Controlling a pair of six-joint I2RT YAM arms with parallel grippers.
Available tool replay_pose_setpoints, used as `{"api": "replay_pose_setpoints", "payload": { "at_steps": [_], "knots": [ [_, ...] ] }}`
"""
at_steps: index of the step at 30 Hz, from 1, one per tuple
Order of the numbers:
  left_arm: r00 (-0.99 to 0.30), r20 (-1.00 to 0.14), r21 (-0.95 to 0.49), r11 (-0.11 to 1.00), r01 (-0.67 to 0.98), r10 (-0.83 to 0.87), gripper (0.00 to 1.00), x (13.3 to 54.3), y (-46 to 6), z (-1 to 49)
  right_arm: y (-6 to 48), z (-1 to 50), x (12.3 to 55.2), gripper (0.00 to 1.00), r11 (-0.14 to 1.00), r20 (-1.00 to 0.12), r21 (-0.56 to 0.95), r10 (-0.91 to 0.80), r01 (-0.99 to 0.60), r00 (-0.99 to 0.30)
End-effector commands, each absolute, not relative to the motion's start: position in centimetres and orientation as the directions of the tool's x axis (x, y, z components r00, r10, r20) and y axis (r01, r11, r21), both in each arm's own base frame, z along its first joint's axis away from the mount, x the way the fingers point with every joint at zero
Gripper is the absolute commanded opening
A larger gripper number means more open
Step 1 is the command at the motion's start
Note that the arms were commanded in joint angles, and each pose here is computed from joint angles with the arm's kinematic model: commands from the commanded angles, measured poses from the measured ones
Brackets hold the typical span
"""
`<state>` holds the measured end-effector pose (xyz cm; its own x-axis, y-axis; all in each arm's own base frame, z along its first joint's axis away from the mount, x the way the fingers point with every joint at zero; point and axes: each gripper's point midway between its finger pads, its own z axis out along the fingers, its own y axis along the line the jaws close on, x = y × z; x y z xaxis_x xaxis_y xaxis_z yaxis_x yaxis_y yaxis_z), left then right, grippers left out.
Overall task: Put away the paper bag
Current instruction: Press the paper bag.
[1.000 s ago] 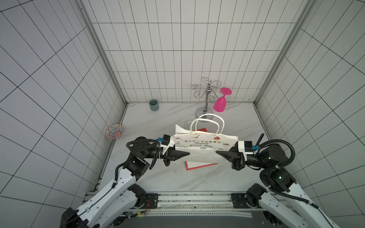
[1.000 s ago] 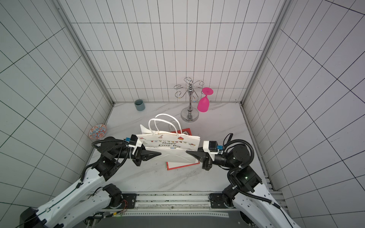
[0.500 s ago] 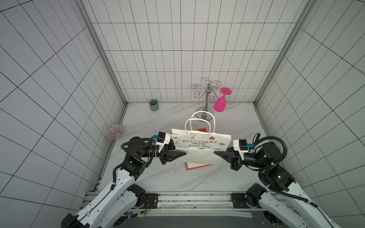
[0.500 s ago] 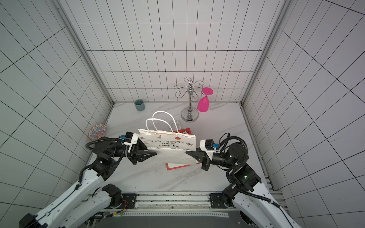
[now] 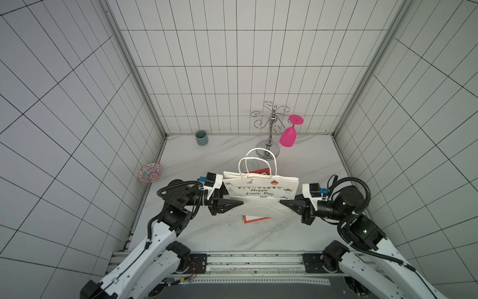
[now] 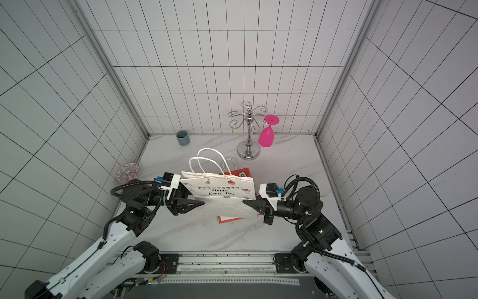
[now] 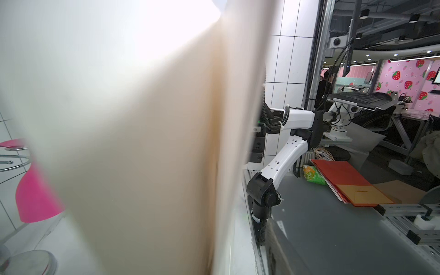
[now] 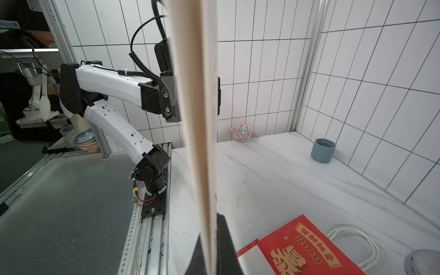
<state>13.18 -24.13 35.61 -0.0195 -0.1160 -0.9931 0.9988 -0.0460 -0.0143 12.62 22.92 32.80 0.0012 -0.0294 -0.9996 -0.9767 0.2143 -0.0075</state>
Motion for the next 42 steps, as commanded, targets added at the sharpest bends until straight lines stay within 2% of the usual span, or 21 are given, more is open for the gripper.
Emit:
{"api": "replay_pose_setpoints", "payload": {
  "at_steps": [1,3,9,10,11,12,13,15,16,17,18,20,26,27,28,29,30,33,35,37,42],
  "knots": [
    [0.049,-0.987,0.056,-0.041,0.998,-0.154,0.26,12.5,-23.8,37.9,22.4,33.5,12.5,0.0,0.233,-0.999,-0.033,-0.045,-0.972,0.024],
    [0.054,-0.987,0.063,-0.049,0.997,-0.154,0.02,12.4,-23.8,38.0,22.4,33.3,12.5,0.0,0.231,-0.998,-0.027,-0.055,-0.973,0.014],
    [0.074,-0.983,0.082,-0.045,0.996,-0.168,0.0,12.0,-23.6,38.5,22.4,33.1,12.4,0.0,0.23,-0.998,-0.025,-0.06,-0.973,0.011],
    [0.074,-0.982,0.082,-0.036,0.996,-0.172,0.06,12.0,-23.5,38.6,22.4,33.1,12.4,0.0,0.229,-0.998,-0.024,-0.061,-0.973,0.01],
    [0.074,-0.982,0.08,-0.024,0.997,-0.175,0.33,12.1,-23.5,38.8,22.3,33.1,12.4,0.0,0.23,-0.998,-0.022,-0.062,-0.973,0.008],
    [0.076,-0.981,0.08,-0.015,0.997,-0.178,0.49,12.2,-23.4,39.0,22.3,33.0,12.4,0.0,0.231,-0.998,-0.022,-0.063,-0.973,0.008],
    [0.078,-0.98,0.079,0.002,0.997,-0.185,0.54,12.3,-23.3,39.2,22.3,32.9,12.3,0.0,0.231,-0.998,-0.022,-0.065,-0.973,0.007],
    [0.087,-0.975,0.083,0.028,0.996,-0.203,0.55,12.4,-23.1,40.0,22.3,32.6,12.4,0.0,0.232,-0.998,-0.02,-0.068,-0.972,0.004],
    [0.1,-0.972,0.094,0.036,0.995,-0.214,0.54,12.3,-23.0,40.5,22.3,32.5,12.4,0.0,0.234,-0.997,-0.02,-0.071,-0.972,0.003],
    [0.113,-0.968,0.108,0.036,0.994,-0.222,0.48,12.0,-22.9,41.0,22.3,32.3,12.4,0.0,0.235,-0.997,-0.016,-0.075,-0.972,-0.002],
    [0.126,-0.965,0.122,0.034,0.992,-0.229,0.35,11.6,-22.8,41.3,22.3,32.2,12.5,0.0,0.236,-0.997,-0.013,-0.077,-0.972,-0.005],
    [0.136,-0.963,0.132,0.034,0.991,-0.233,0.01,11.4,-22.8,41.6,22.3,32.2,12.4,0.0,0.233,-0.997,-0.011,-0.075,-0.973,-0.007],
    [0.144,-0.962,0.141,0.029,0.99,-0.233,0.0,11.1,-22.9,41.7,22.2,32.5,12.3,0.0,0.234,-0.997,-0.014,-0.071,-0.972,-0.003],
    [0.142,-0.962,0.138,0.034,0.99,-0.234,0.15,11.2,-22.9,41.7,22.2,32.5,12.3,0.0,0.233,-0.997,-0.014,-0.071,-0.972,-0.003],
    [0.138,-0.962,0.13,0.049,0.99,-0.237,0.46,11.5,-22.9,41.9,22.2,32.5,12.3,0.0,0.234,-0.997,-0.013,-0.071,-0.972,-0.004],
    [0.137,-0.962,0.125,0.062,0.99,-0.238,0.59,11.7,-22.8,41.9,22.2,32.6,12.2,0.0,0.233,-0.998,-0.012,-0.07,-0.972,-0.004],
    [0.14,-0.961,0.126,0.072,0.989,-0.24,0.63,11.8,-22.8,42.0,22.2,32.6,12.2,0.0,0.233,-0.998,-0.01,-0.069,-0.972,-0.006],
    [0.147,-0.958,0.123,0.111,0.986,-0.246,0.66,12.3,-22.6,42.2,22.1,32.5,12.3,0.0,0.24,-0.998,-0.002,-0.067,-0.971,-0.015],
    [0.148,-0.957,0.099,0.199,0.975,-0.249,0.95,13.6,-22.3,42.4,22.0,32.4,12.6,0.0,0.258,-0.997,0.03,-0.061,-0.966,-0.047],
    [0.169,-0.954,0.087,0.31,0.947,-0.247,0.97,15.1,-21.5,42.7,21.9,31.8,13.3,0.0,0.304,-0.992,0.097,-0.053,-0.948,-0.118],
    [0.17,-0.954,-0.04,0.664,0.746,-0.247,0.98,21.0,-17.6,42.1,20.2,28.3,16.9,0.0,0.544,-0.9,0.353,-0.023,-0.761,-0.434]
  ]
}}
